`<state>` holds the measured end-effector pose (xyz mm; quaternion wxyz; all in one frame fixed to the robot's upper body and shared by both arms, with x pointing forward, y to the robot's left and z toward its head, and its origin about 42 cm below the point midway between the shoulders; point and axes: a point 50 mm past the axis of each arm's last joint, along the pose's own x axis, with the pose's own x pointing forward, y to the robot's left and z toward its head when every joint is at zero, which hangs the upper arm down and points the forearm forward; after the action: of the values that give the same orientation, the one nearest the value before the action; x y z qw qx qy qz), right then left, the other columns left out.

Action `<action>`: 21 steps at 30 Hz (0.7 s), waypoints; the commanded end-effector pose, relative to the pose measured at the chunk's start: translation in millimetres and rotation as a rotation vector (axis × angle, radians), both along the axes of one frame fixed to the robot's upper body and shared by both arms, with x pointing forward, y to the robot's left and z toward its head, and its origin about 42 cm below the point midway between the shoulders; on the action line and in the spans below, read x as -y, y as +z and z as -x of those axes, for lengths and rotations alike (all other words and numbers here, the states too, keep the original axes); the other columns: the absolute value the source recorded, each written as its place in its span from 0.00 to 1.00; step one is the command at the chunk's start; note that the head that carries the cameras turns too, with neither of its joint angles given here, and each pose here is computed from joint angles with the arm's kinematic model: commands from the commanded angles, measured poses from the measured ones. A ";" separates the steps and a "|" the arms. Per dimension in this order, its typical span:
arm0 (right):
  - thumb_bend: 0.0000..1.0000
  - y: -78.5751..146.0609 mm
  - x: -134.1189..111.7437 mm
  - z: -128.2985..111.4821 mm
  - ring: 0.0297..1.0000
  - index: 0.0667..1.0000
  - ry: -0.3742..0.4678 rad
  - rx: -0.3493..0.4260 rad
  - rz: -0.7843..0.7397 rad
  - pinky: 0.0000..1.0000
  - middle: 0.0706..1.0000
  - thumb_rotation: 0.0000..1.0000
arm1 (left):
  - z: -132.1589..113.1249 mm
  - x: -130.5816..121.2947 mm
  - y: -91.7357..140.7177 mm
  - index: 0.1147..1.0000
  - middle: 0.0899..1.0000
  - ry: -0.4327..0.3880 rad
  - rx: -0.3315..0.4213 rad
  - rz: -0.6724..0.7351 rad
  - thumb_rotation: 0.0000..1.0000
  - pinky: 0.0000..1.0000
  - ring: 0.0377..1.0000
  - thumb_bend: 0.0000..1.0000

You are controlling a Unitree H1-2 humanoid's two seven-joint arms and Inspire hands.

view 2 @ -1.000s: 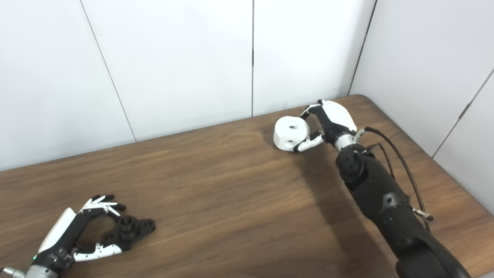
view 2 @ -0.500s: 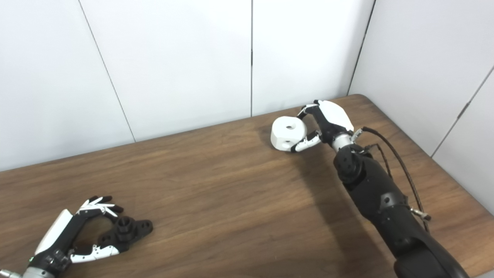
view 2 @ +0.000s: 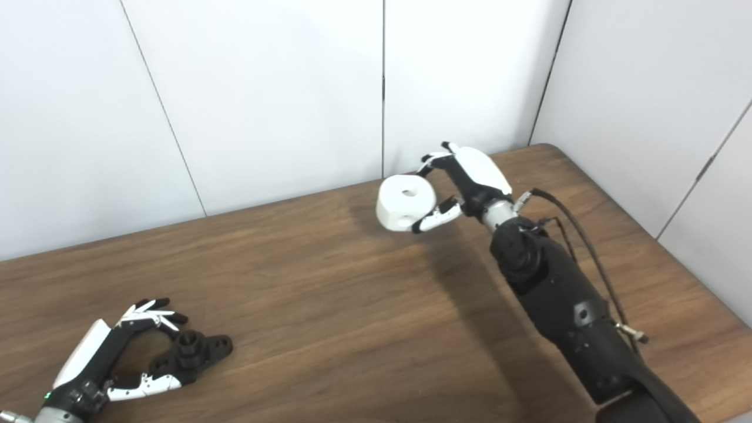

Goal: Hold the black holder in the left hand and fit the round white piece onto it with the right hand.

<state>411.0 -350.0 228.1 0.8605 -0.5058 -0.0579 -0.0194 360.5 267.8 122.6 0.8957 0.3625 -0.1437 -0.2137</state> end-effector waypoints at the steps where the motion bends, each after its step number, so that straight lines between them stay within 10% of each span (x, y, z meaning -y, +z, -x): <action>1: 0.51 31.9 -8.3 -5.3 0.98 0.45 0.051 0.084 0.028 0.86 0.82 0.16 | -1.3 0.5 3.3 0.42 0.71 0.004 0.012 -0.014 0.04 1.00 0.92 0.52; 21: 0.51 69.3 -126.5 36.5 0.97 0.45 0.418 0.109 0.013 0.85 0.80 0.15 | 3.8 25.5 -12.6 0.41 0.71 -0.005 -0.002 -0.033 0.04 1.00 0.92 0.52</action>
<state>373.5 -234.0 271.0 0.8473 -0.4856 -0.1623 0.1414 361.9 255.0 120.5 0.8876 0.3821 -0.1489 -0.2099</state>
